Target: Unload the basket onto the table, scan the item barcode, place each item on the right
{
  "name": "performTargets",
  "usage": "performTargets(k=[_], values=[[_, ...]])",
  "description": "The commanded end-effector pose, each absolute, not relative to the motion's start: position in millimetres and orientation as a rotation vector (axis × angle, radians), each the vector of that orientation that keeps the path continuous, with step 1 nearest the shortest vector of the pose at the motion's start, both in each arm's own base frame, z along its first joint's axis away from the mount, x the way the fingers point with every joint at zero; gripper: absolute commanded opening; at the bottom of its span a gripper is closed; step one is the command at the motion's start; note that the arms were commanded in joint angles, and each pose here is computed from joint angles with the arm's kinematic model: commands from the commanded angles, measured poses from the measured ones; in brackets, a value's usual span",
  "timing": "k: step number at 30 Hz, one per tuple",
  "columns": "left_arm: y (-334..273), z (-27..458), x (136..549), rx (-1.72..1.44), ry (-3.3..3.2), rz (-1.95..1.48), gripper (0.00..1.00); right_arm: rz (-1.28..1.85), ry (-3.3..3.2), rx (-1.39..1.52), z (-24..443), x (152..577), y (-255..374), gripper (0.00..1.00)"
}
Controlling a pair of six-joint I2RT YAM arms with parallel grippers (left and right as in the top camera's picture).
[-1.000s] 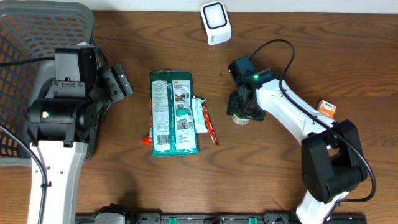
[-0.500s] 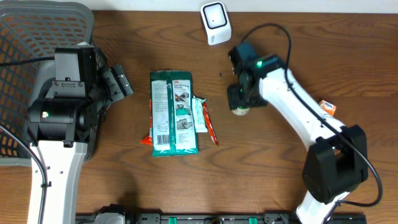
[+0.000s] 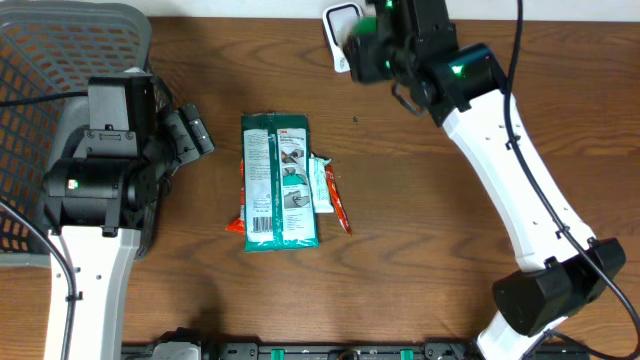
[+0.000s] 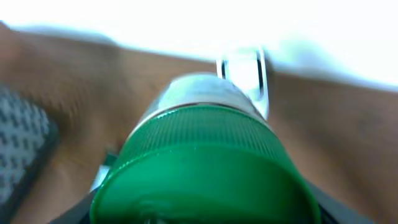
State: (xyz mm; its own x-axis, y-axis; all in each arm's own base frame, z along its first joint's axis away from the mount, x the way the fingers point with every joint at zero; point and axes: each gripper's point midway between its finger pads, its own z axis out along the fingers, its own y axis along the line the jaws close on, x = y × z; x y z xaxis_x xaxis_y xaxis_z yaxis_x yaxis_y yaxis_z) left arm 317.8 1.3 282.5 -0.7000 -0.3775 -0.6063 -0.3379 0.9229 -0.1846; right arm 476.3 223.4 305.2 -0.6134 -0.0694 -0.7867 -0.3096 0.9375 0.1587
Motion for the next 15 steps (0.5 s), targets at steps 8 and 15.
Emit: performTargets(k=[8, 15], values=[[3.9, 285.2, 318.0, -0.498, 2.399, -0.061, 0.92, 0.331, 1.974, -0.195, 303.4, 549.2, 229.7, 0.22], [3.9, 285.2, 318.0, -0.498, 2.399, -0.061, 0.92, 0.321, 1.857, -0.149, 253.4, 607.3, 246.2, 0.15]])
